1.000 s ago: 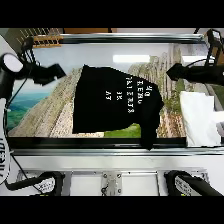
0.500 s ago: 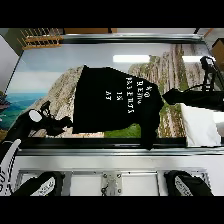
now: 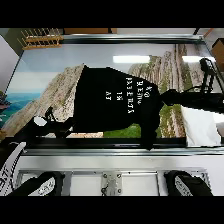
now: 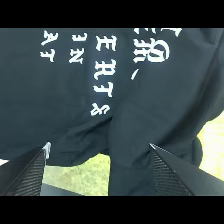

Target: Fold the clothes and pants, and hang the long-sleeved shirts on hangers.

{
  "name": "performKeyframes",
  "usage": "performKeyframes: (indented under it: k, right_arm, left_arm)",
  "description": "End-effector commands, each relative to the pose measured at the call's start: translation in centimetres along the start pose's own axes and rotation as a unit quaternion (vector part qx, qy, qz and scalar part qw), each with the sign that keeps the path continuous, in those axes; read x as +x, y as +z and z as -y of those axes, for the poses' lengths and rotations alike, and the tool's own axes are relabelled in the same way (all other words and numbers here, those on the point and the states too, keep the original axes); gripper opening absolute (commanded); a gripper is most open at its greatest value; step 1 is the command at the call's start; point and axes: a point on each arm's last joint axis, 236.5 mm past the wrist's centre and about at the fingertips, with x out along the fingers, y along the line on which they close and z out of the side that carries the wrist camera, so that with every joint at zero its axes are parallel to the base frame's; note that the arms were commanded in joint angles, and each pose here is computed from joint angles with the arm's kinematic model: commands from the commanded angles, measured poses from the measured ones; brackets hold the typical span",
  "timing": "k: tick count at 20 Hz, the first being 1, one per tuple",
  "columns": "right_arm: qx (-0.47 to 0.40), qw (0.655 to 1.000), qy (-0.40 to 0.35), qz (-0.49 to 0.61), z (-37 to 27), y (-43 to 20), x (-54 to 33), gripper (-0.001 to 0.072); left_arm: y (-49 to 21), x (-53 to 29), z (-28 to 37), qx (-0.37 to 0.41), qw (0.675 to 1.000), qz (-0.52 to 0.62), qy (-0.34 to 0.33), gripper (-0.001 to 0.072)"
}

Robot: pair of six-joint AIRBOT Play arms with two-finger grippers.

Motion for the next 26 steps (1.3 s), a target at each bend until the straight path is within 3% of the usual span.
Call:
performKeyframes:
  k: [1,4,5,7,10,14,20,22,26]
  right_arm:
    - [0.002,1.000,0.002,0.001,-0.1,0.0,0.0,0.0669]
    - [0.007,1.000,-0.006,-0.004,0.6,-0.2,0.0,0.0669]
    - [0.011,1.000,-0.019,-0.009,1.6,-0.5,-0.2,0.0670]
    - [0.058,0.996,-0.060,-0.030,5.4,-2.3,-0.1,0.0669]
    - [0.198,0.969,-0.124,-0.085,11.9,-9.0,1.5,0.0669]
    - [0.284,0.943,-0.117,-0.128,14.3,-15.6,6.7,0.0668]
    - [0.292,0.942,-0.043,-0.162,11.8,-17.3,13.2,0.0664]
    - [0.285,0.943,-0.023,-0.170,10.5,-17.6,14.4,0.0546]
    - [0.274,0.947,-0.024,-0.168,9.9,-17.6,15.3,0.0530]
  left_arm:
    - [-0.4,1.6,2.1,0.006,1.000,0.004,-0.027,0.0594]
    - [-0.3,2.3,4.1,0.028,0.999,0.006,-0.033,0.0044]
    - [0.4,1.9,5.1,0.037,0.998,0.011,-0.041,0.0005]
    - [2.6,0.0,6.5,0.062,0.996,0.032,-0.048,0.0004]
    - [4.5,-3.0,6.7,0.104,0.993,0.050,-0.032,0.0004]
    - [4.7,-3.7,6.8,0.118,0.991,0.056,-0.028,0.0004]
    - [4.2,-3.4,7.3,0.127,0.990,0.054,-0.030,0.0005]
    - [4.2,-3.4,7.3,0.127,0.990,0.054,-0.030,0.0005]
    - [4.2,-3.4,7.3,0.127,0.990,0.054,-0.030,0.0004]
